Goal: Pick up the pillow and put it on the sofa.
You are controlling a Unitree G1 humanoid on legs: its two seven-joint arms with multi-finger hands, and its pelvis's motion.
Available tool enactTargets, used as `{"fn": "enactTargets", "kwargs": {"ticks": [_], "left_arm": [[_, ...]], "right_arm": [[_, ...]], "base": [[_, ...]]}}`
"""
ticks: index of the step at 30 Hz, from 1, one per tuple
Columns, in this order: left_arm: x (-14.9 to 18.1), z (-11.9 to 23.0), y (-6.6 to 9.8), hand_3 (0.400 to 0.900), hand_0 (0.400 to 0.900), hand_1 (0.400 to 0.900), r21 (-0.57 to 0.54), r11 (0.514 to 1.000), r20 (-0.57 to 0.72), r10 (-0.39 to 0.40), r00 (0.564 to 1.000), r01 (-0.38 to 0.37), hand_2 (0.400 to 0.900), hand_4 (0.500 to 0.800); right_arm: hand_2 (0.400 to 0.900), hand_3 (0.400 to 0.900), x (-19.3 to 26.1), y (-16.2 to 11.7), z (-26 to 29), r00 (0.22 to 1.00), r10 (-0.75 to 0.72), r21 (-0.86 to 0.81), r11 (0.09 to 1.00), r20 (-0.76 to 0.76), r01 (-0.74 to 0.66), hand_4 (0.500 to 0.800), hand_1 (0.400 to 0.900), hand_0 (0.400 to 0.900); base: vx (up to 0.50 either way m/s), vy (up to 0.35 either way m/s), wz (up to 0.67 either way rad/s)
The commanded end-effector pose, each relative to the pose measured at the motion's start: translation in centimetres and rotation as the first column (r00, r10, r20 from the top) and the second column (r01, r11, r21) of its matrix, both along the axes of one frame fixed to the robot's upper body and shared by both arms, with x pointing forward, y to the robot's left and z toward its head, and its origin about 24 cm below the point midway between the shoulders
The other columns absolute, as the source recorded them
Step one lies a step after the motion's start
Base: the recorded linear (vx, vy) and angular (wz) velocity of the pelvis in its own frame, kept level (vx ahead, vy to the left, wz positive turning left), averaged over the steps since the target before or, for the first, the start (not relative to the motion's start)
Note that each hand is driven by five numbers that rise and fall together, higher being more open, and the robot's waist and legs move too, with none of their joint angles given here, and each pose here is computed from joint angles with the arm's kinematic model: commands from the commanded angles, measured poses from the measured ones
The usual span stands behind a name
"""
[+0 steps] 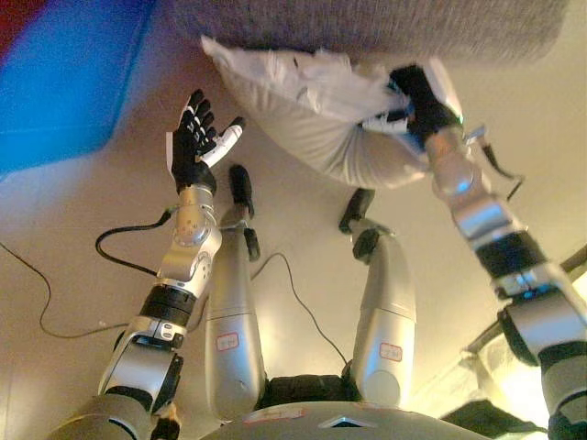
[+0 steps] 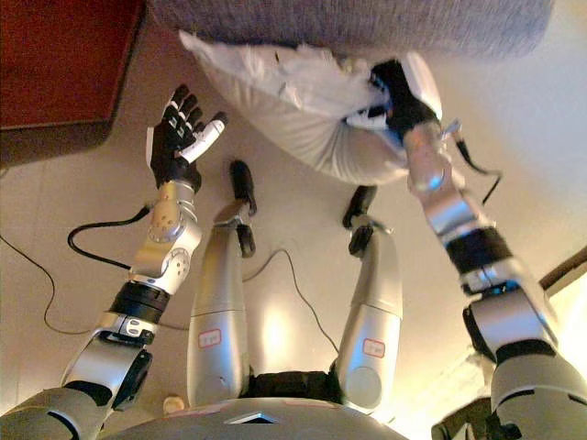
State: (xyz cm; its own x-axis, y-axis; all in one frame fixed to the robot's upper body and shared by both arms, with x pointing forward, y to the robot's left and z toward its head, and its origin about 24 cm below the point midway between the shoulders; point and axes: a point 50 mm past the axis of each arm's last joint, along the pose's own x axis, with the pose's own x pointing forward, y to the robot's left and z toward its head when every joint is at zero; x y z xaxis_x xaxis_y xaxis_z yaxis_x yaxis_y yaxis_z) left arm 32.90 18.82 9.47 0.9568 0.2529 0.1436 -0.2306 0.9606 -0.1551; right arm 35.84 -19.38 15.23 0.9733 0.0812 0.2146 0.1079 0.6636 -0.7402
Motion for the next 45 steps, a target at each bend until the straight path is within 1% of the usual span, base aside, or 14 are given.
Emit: {"fn": "enactTargets", "kwargs": {"ticks": [1,3,4,8,10,14,19,23,28,31,36,38,43,45], "left_arm": [[-0.7,1.5,1.9,0.9,0.9,0.9,0.032,0.996,0.121,0.074,0.99,-0.079,0.9,0.8],[-1.0,1.0,2.1,0.9,0.9,0.9,0.039,0.996,0.112,0.075,0.991,-0.08,0.9,0.8],[-1.4,0.1,2.4,0.9,0.9,0.9,0.052,0.996,0.084,0.074,0.994,-0.079,0.9,0.8],[-3.2,-2.4,3.7,0.9,0.9,0.9,0.098,0.993,0.001,0.068,0.998,-0.068,0.9,0.8],[-4.0,-3.5,4.1,0.9,0.9,0.9,0.114,0.992,-0.035,0.065,0.997,-0.06,0.9,0.8],[-5.6,-5.1,5.1,0.9,0.9,0.9,0.131,0.99,-0.099,0.067,0.993,-0.054,0.9,0.8],[-6.9,-6.2,5.5,0.9,0.9,0.9,0.144,0.989,-0.139,0.057,0.989,-0.037,0.9,0.8],[-7.9,-6.9,5.6,0.9,0.9,0.9,0.139,0.99,-0.171,0.033,0.985,-0.009,0.9,0.8],[-8.9,-7.7,5.6,0.9,0.9,0.9,0.108,0.994,-0.203,-0.01,0.979,0.032,0.9,0.8],[-9.3,-7.8,5.5,0.9,0.9,0.9,0.082,0.995,-0.207,-0.032,0.978,0.05,0.9,0.8],[-9.8,-7.7,5.5,0.9,0.9,0.9,0.059,0.995,-0.203,-0.064,0.977,0.078,0.9,0.8],[-10.0,-7.7,5.6,0.9,0.9,0.9,0.058,0.995,-0.203,-0.069,0.977,0.082,0.9,0.8],[-10.2,-7.4,5.7,0.9,0.9,0.9,0.046,0.993,-0.193,-0.096,0.977,0.107,0.9,0.8],[-10.0,-7.3,5.5,0.9,0.9,0.9,0.041,0.992,-0.186,-0.113,0.976,0.123,0.9,0.8]], "right_arm": [[0.4,0.4,-2.7,0.9,10.0,0.852,0.086,0.065,0.988,0.516,-0.138,0.5,0.4,0.4],[0.4,0.4,-3.2,0.8,9.3,0.854,0.087,0.069,0.987,0.512,-0.142,0.5,0.4,0.4],[0.4,0.4,-4.0,0.5,7.9,0.862,0.081,0.088,0.986,0.501,-0.144,0.5,0.4,0.4],[0.4,0.4,-5.9,0.3,5.5,0.878,0.101,0.137,0.973,0.467,-0.185,0.5,0.4,0.4],[0.4,0.4,-7.1,0.2,5.2,0.868,0.113,0.154,0.965,0.484,-0.212,0.5,0.4,0.4],[0.4,0.4,-8.5,-0.6,4.6,0.873,0.109,0.185,0.958,0.474,-0.22,0.5,0.4,0.4],[0.4,0.4,-9.8,-1.6,4.8,0.867,0.091,0.246,0.94,0.489,-0.237,0.5,0.4,0.4],[0.4,0.4,-10.0,-2.4,4.7,0.876,0.087,0.281,0.928,0.474,-0.244,0.5,0.4,0.4],[0.4,0.4,-9.0,-3.2,5.1,0.885,0.094,0.306,0.917,0.455,-0.255,0.5,0.4,0.4],[0.4,0.4,-7.4,-3.7,5.8,0.899,0.104,0.303,0.92,0.425,-0.249,0.5,0.4,0.4],[0.4,0.4,-5.3,-4.0,8.6,0.894,0.117,0.221,0.947,0.433,-0.231,0.5,0.4,0.4],[0.4,0.4,-4.5,-4.2,10.5,0.888,0.128,0.159,0.963,0.442,-0.217,0.5,0.4,0.4],[0.4,0.4,-1.8,-5.4,15.1,0.888,0.056,0.111,0.987,0.457,-0.119,0.5,0.4,0.4],[0.4,0.4,-0.5,-6.4,16.9,0.894,-0.018,0.117,0.992,0.448,-0.039,0.5,0.4,0.4]], "base": [[0.104,-0.021,0.09],[0.106,-0.004,0.07],[0.135,0.006,0.0],[0.164,0.039,-0.15],[0.106,0.111,-0.25],[0.103,0.126,-0.3],[0.058,0.069,-0.14],[0.078,-0.01,0.03],[0.061,-0.035,0.04],[0.03,-0.06,0.11],[0.01,-0.097,0.21],[-0.005,-0.096,0.23],[-0.004,-0.077,0.17],[0.004,-0.061,0.13]]}}
